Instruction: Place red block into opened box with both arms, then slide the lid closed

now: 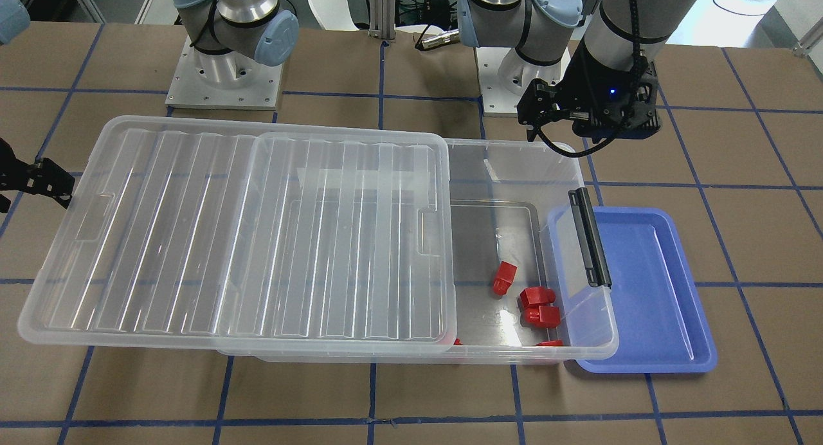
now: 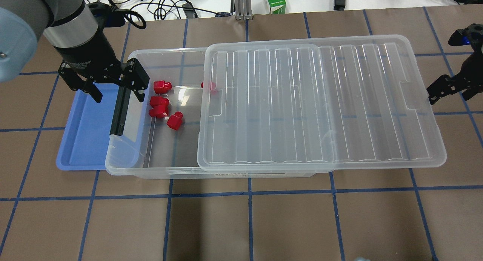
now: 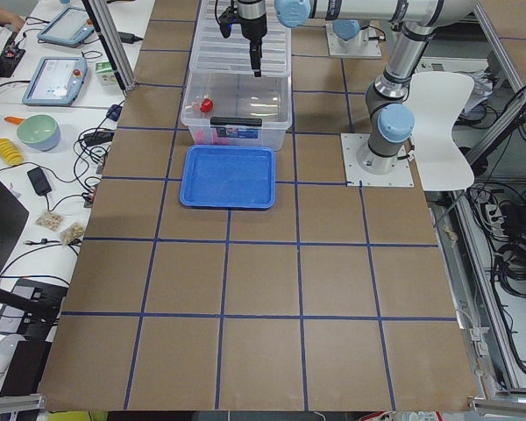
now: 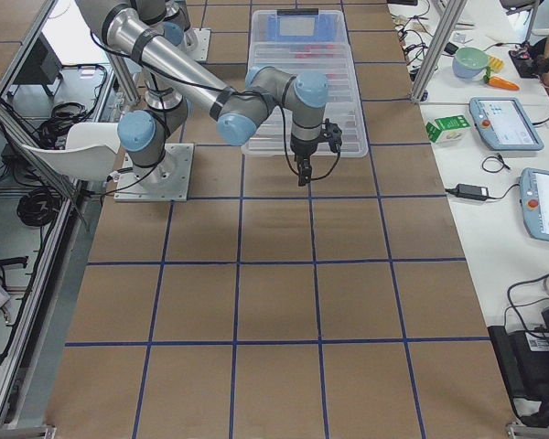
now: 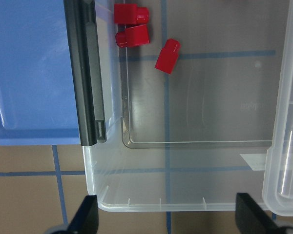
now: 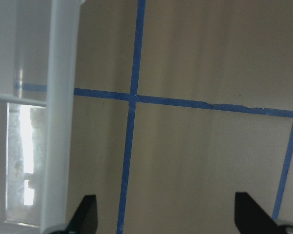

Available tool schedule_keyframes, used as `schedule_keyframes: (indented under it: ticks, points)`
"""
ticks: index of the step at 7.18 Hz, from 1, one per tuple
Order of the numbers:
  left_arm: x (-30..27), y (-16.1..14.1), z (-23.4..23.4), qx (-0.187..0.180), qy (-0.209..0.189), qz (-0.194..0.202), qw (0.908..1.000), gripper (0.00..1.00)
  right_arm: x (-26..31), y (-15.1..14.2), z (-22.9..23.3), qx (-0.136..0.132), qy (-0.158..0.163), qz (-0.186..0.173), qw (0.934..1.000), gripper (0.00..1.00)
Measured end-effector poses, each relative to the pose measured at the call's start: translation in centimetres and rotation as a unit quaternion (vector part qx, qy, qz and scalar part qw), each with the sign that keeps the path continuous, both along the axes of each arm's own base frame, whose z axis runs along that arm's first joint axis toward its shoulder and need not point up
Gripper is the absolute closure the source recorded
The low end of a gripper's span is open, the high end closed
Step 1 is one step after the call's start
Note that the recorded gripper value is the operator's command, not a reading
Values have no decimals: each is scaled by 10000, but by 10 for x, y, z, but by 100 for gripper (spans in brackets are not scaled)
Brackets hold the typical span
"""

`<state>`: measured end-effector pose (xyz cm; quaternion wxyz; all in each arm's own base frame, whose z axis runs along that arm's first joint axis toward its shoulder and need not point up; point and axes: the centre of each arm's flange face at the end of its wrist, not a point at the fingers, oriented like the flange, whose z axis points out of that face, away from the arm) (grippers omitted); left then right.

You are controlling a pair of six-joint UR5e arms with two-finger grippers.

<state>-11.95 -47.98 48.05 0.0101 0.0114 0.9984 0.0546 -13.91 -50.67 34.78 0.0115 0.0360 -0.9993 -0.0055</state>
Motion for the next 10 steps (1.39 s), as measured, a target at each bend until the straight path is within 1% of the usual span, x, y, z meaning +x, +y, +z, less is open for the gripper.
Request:
schedule_keyframes:
  ticks: [2, 4, 7, 8, 10]
  points:
    - [0, 0, 0, 13, -4, 0, 10000, 0, 6, 0, -1, 5, -60, -239, 9997, 0]
    - [0, 0, 0, 16, -4, -3, 10000, 0, 20, -2, 0, -68, -214, -441, 9988, 0]
    - [0, 0, 0, 10, -3, 0, 10000, 0, 79, -14, 2, -130, -246, -711, 9971, 0]
    - [0, 0, 0, 0, -1, 0, 10000, 0, 104, -17, 1, -125, -254, -683, 9973, 0]
    - [0, 0, 1, -3, -4, 0, 10000, 0, 148, -20, 2, -143, -260, -508, 9983, 0]
